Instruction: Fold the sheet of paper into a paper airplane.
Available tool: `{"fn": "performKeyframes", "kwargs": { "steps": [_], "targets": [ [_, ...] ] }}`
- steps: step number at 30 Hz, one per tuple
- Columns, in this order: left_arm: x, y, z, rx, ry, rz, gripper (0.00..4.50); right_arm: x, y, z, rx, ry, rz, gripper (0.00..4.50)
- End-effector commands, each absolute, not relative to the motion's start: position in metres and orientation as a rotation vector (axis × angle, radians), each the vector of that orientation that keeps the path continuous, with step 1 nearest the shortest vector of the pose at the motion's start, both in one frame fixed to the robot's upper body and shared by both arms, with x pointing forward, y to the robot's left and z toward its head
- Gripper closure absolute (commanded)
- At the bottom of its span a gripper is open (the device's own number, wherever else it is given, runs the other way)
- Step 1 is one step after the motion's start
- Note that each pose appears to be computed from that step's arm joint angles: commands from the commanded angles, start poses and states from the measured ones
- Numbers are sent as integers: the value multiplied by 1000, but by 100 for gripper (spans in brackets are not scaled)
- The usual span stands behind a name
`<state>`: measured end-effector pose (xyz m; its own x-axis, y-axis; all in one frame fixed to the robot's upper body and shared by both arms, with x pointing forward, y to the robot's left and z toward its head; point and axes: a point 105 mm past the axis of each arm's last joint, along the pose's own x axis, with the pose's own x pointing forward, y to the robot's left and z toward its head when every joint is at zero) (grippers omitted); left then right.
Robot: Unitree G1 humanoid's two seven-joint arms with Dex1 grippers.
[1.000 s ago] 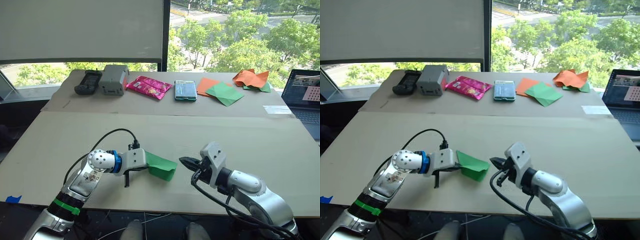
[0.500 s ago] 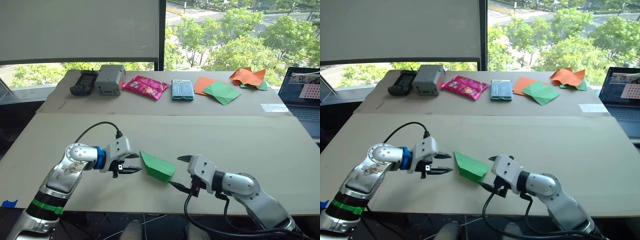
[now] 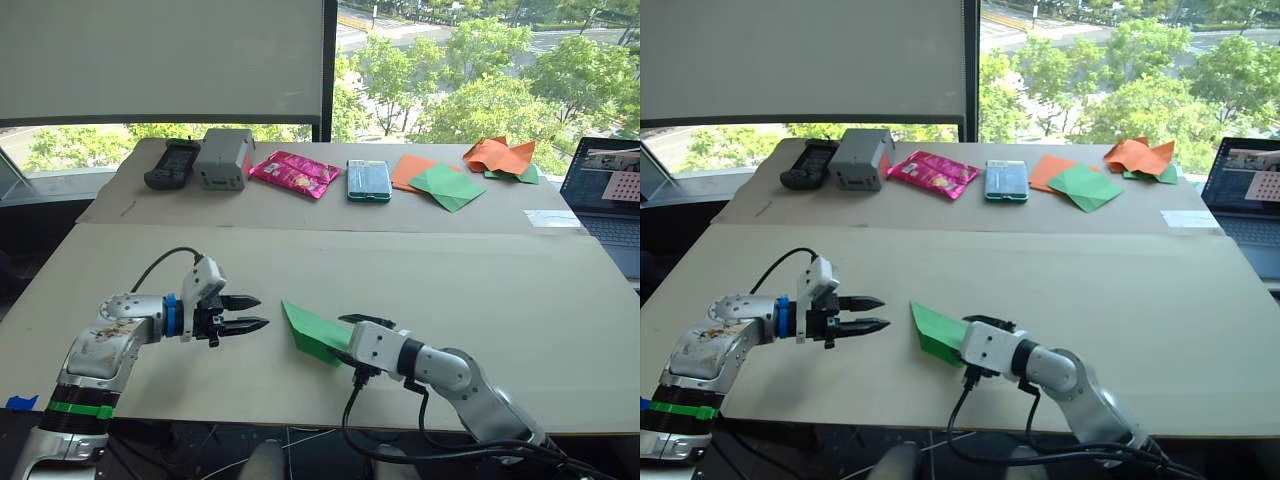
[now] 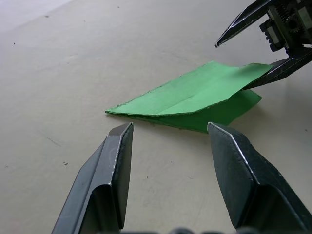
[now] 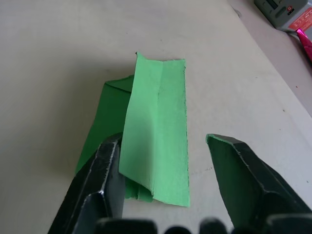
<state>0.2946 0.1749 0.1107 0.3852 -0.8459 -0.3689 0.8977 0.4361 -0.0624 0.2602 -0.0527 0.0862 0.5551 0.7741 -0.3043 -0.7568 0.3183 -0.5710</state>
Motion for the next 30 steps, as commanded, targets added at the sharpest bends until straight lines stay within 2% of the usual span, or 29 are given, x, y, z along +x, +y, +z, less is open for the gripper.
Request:
{"fn": "performKeyframes", "kwargs": {
  "steps": [1, 5, 6, 8, 20, 30],
  "targets": [
    [296, 174, 116, 147, 335, -1114, 219, 259, -50, 96, -738, -86, 1016, 296],
    [296, 168, 116, 125, 326, -1147, 341, 257, -50, 95, -747, -93, 1049, 432],
    [296, 167, 117, 122, 322, -1157, 382, 256, -50, 94, -744, -87, 1068, 450],
    [299, 162, 118, 127, 313, -1174, 446, 254, -51, 92, -755, -83, 1100, 450],
    [313, 136, 89, 291, 338, -1279, 449, 251, -65, 98, -803, -103, 1201, 450],
    [311, 125, 94, 302, 319, -1339, 449, 238, -71, 108, -753, -99, 1298, 450]
  ]
}}
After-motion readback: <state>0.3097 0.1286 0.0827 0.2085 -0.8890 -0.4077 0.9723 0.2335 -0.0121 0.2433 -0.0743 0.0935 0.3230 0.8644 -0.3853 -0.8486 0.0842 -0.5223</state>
